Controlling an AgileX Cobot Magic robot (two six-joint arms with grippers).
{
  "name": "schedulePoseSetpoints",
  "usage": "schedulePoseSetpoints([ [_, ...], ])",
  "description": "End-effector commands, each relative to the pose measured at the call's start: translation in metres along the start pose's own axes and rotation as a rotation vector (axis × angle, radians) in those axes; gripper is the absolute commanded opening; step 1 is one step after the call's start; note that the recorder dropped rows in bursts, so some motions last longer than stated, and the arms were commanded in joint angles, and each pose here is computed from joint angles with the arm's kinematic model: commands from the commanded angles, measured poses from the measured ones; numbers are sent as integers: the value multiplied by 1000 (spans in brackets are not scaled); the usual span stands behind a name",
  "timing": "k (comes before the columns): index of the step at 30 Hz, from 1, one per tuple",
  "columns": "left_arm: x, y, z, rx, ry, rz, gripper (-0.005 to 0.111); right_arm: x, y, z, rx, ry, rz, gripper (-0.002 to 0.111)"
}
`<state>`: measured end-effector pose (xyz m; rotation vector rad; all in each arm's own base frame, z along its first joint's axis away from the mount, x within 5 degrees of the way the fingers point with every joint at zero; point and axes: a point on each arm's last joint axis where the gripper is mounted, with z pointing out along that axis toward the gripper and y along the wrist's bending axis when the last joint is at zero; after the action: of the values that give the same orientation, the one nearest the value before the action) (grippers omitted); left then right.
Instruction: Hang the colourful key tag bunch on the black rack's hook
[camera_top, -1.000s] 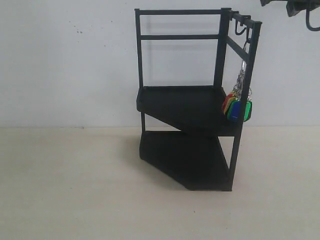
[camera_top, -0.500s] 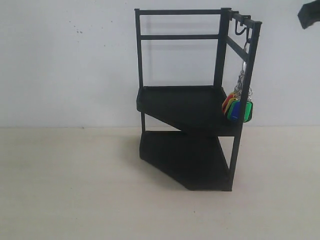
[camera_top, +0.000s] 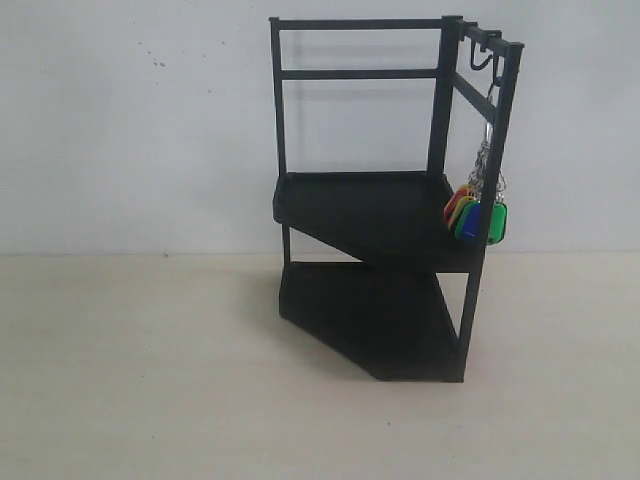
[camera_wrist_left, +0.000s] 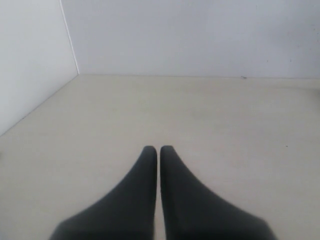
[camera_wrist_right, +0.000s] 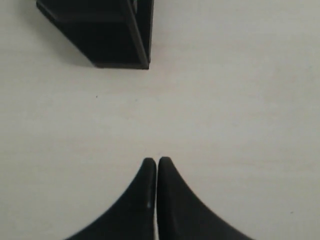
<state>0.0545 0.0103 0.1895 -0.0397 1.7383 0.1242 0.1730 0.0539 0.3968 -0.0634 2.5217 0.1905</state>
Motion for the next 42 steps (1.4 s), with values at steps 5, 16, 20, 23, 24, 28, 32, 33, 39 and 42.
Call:
schedulePoseSetpoints([
  [5,-1,0,0,2,-2,-5,4,27,4,15,-88,109,55,0],
  [16,-1,0,0,2,-2,-5,4,26,4,15,-89,104,55,0],
  [20,-1,0,0,2,-2,-5,4,26,4,15,-85,103,51,0],
  [23,-1,0,0,2,-2,-5,4,26,4,15,-86,97,49,0],
  [24,-1,0,0,2,-2,-5,4,23,4,16,-88,74,49,0],
  [28,-1,0,0,2,-2,-5,4,16,13,30,-168,-12,85,0],
  [32,-1,0,0,2,-2,-5,4,23,23,61,-226,-103,76,0],
  [33,-1,0,0,2,-2,-5,4,28,27,71,-243,-115,72,0],
  [39,-1,0,0,2,-2,-5,4,72,29,116,-270,-117,58,0],
  [42,-1,0,0,2,-2,-5,4,92,21,125,-257,-122,56,0],
])
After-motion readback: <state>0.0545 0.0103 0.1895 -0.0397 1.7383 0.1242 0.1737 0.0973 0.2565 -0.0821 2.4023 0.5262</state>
